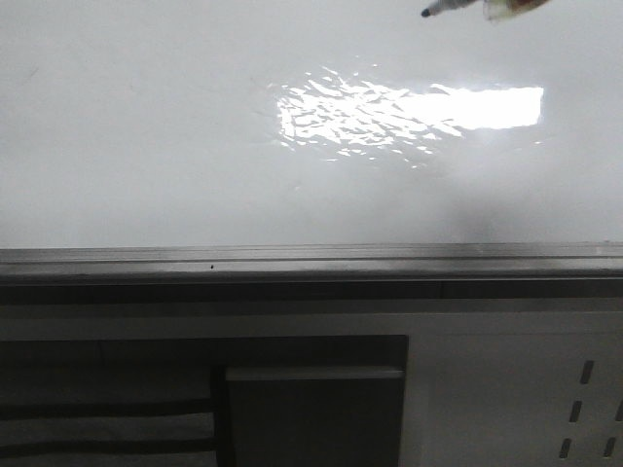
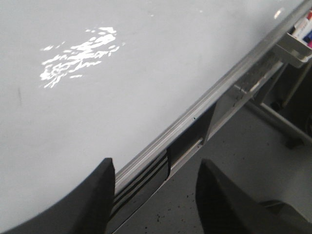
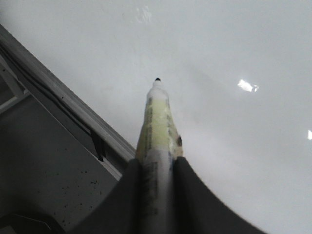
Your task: Write number 4 on whiteboard
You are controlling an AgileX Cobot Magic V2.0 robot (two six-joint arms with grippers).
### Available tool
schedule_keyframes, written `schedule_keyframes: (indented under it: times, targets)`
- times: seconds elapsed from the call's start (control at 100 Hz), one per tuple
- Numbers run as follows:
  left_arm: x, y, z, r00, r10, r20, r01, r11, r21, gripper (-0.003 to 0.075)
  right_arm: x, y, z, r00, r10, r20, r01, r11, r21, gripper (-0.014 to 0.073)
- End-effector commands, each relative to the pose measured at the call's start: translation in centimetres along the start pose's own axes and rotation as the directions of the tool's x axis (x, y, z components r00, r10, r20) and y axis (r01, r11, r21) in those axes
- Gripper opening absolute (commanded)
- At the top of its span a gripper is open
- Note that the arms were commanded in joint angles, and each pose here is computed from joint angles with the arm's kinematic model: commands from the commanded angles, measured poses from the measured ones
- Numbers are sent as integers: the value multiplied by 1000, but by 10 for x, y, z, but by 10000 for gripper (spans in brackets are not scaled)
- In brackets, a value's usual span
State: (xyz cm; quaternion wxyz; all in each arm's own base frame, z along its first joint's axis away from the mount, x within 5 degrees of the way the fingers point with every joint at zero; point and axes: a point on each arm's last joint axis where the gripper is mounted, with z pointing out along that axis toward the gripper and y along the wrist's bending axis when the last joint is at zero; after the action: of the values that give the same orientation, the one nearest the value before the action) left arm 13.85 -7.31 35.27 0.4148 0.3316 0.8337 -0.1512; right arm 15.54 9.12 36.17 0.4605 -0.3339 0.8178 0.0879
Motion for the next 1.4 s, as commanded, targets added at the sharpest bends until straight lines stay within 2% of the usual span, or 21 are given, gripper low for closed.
schedule_keyframes:
  times: [0.0, 0.22, 0.35, 0.45, 0.5, 0.56, 0.63, 0.79, 0.99, 1.15, 1.39]
  targets:
    - [-4, 6, -5, 985, -104, 140, 111, 993, -41, 344, -5, -3, -8, 986, 15, 165, -26, 998, 60, -46]
    - [-2, 10, -4, 980, -123, 159, 136, 988, -69, 344, -6, -2, -11, 977, 52, 209, -62, 997, 45, -46]
    - [-2, 10, -3, 980, -125, 155, 137, 988, -68, 344, -15, -12, -8, 987, 139, 77, -141, 989, 32, -46]
    - [-2, 10, -3, 980, -123, 155, 135, 988, -68, 344, -22, -22, -11, 982, 185, 33, -186, 982, 38, -46]
    - [-2, 10, -3, 980, -123, 155, 135, 988, -68, 344, -22, -21, -11, 984, 179, -3, -179, 984, -5, -46]
    - [-2, 10, -3, 980, -123, 155, 135, 988, -68, 344, -19, -13, -6, 981, 193, -22, -194, 975, -110, -46]
    - [-2, 10, -3, 980, -123, 155, 135, 988, -68, 344, -18, -9, 1, 981, 195, -8, -194, 969, -152, -46]
    - [-2, 10, -3, 980, -125, 154, 136, 988, -66, 344, -24, -10, 12, 977, 210, 49, -201, 969, -141, -46]
    - [-2, 10, -2, 979, -128, 156, 139, 988, -64, 344, -24, -12, 27, 976, 215, 24, -210, 968, -139, -46]
    - [-2, 11, -2, 979, -128, 157, 139, 988, -66, 344, -29, -17, 41, 972, 225, 71, -217, 970, -107, -46]
    - [-3, 11, -2, 978, -127, 166, 140, 988, -71, 344, -25, -23, 72, 972, 233, 29, -231, 970, -79, -46]
